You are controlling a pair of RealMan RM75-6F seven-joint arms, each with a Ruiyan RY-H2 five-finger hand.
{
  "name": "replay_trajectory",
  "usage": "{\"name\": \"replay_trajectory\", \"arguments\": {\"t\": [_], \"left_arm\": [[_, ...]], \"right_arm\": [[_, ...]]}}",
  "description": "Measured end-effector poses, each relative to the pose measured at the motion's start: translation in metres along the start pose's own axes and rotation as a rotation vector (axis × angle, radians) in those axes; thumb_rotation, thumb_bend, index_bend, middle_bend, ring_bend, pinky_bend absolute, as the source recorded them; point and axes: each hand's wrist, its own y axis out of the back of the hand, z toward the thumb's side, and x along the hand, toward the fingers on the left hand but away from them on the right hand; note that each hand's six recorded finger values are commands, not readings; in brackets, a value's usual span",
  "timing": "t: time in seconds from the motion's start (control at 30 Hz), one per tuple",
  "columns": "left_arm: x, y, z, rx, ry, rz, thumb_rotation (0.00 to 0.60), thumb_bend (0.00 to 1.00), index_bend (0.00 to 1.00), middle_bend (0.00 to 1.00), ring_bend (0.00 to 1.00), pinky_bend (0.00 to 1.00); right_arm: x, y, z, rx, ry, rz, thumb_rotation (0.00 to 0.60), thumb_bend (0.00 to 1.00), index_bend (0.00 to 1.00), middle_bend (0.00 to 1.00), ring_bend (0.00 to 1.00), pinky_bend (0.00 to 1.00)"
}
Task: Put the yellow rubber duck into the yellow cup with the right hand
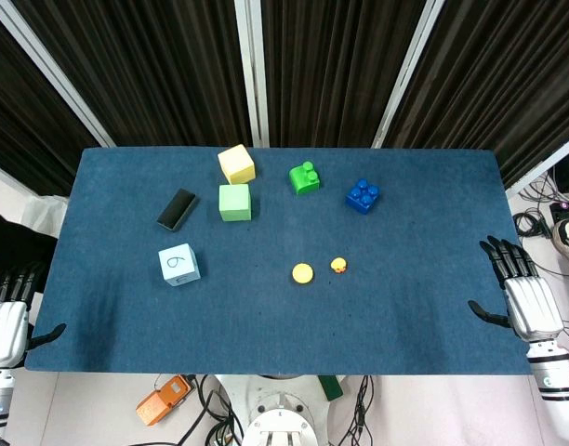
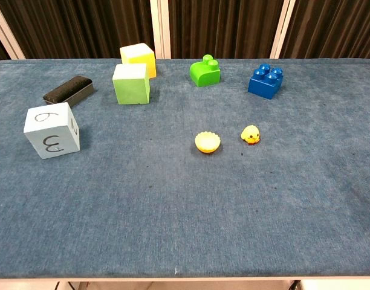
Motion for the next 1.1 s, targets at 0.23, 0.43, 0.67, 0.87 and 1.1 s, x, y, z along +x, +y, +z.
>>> {"name": "replay_trajectory", "arguments": {"t": [0.23,0.43,0.67,0.87,1.1], "left_arm": [[0.005,-0.002,0.003,0.003,-0.013,-0.003,0.600,0.03,0.07,0.07,0.05,0.00],[0.008,-0.002,0.007,-0.001,-0.022,0.001,0.600,0.03,0.07,0.07,0.05,0.00],[0.008,-0.003,0.005,0.002,-0.016,-0.003,0.600,0.03,0.07,0.07,0.05,0.00],[0.004,-0.006,-0.001,0.001,0.004,-0.012,0.600,0.03,0.07,0.07,0.05,0.00],[0.001,-0.008,-0.007,-0.002,0.022,-0.017,0.600,0.03,0.07,0.07,0.05,0.00]], "right_arm": [[-0.005,-0.005,0.008,0.003,0.011,0.024,0.600,0.32,0.00,0.08,0.01,0.11],[-0.027,-0.021,0.030,0.022,0.066,0.092,0.600,0.32,0.01,0.08,0.01,0.16],[-0.081,-0.066,0.082,0.095,0.177,0.256,0.600,0.32,0.13,0.08,0.04,0.17],[-0.127,-0.107,0.136,0.143,0.267,0.315,0.600,0.32,0.33,0.08,0.06,0.18],[-0.154,-0.139,0.166,0.180,0.297,0.347,0.600,0.35,0.43,0.09,0.10,0.21]]}}
